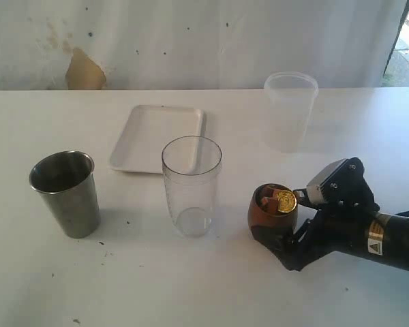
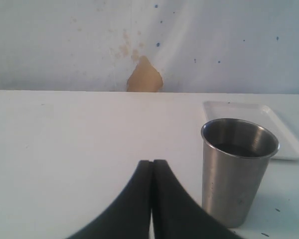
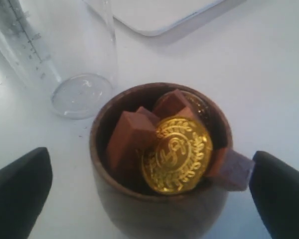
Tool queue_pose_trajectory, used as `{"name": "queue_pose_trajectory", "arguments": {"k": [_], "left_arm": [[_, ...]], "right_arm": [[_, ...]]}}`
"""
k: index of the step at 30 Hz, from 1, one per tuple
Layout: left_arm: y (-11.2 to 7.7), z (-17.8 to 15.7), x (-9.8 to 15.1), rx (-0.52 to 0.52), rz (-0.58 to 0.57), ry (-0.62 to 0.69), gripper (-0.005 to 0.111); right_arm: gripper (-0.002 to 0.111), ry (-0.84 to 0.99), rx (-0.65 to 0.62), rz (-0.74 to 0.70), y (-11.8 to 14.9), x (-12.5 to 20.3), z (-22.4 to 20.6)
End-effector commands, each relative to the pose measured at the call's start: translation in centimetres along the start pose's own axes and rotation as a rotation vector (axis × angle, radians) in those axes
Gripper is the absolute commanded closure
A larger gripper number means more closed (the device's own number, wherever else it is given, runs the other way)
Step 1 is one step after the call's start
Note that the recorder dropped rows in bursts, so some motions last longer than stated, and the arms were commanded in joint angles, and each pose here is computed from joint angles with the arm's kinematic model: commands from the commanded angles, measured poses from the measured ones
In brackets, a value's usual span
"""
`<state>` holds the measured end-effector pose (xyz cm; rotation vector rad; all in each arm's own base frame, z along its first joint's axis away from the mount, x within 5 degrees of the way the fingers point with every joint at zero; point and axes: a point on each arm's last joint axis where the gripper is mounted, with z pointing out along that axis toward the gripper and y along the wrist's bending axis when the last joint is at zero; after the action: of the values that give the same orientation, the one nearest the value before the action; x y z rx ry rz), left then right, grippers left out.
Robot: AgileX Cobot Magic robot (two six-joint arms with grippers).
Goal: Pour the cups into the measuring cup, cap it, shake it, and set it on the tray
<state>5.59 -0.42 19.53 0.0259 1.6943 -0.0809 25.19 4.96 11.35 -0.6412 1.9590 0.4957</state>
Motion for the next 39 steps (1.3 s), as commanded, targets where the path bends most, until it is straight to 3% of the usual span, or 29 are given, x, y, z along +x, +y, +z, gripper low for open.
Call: {"name": "queue_pose_trajectory", "arguments": {"k": [1, 21, 39], "left_arm": [[0.0, 0.0, 0.0, 0.001, 0.003, -0.014, 0.107], [0.0, 0.0, 0.0, 0.001, 0.003, -0.014, 0.107], [0.0, 0.0, 0.0, 0.001, 0.003, -0.014, 0.107]], "right_arm": [[0.005, -0.005, -0.048, -0.003, 0.5, 0.1, 0.0], [0.005, -0.035, -0.120, 0.022, 1.3, 0.8, 1.3], [0.005, -0.040, -0.151, 0.056, 0.0, 2.0, 4.4]]}}
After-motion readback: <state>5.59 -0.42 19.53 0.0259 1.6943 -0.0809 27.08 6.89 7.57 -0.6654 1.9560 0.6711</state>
